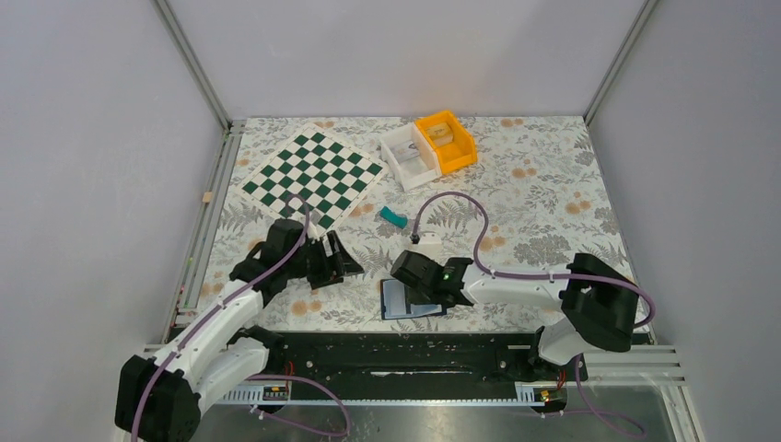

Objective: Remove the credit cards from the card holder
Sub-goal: Remove the credit card from the card holder.

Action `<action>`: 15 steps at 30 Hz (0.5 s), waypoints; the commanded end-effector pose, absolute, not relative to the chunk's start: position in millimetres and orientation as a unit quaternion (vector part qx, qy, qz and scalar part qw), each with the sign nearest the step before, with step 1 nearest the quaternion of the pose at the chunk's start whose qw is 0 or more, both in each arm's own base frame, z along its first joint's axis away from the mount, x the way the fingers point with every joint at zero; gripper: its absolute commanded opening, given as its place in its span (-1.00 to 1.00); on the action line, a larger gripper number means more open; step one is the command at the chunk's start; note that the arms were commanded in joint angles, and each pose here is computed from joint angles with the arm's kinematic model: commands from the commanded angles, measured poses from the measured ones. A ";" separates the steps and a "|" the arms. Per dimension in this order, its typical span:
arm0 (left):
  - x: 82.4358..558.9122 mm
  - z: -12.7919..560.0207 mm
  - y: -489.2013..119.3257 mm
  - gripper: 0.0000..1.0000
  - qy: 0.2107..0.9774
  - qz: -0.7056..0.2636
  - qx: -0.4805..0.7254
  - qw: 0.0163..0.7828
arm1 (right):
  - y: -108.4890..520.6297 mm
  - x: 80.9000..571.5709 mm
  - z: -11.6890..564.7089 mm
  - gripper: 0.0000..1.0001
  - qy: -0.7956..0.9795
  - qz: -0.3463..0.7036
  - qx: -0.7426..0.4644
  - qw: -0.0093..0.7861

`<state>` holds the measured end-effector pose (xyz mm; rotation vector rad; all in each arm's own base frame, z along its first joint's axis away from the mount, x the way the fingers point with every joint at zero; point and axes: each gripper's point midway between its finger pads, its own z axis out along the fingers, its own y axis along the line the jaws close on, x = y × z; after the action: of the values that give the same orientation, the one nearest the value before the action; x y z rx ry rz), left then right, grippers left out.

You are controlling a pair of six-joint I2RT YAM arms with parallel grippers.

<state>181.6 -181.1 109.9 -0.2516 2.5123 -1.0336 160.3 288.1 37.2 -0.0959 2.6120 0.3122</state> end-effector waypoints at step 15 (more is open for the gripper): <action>183.3 104.8 -264.3 0.12 0.883 -0.440 -0.018 0.163 | 251.5 163.6 48.0 -0.28 0.944 0.115 0.018 0.308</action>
<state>168.3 -237.6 84.5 -0.1007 2.6225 -1.1403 157.4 262.4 39.6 -0.0238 2.5651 0.3132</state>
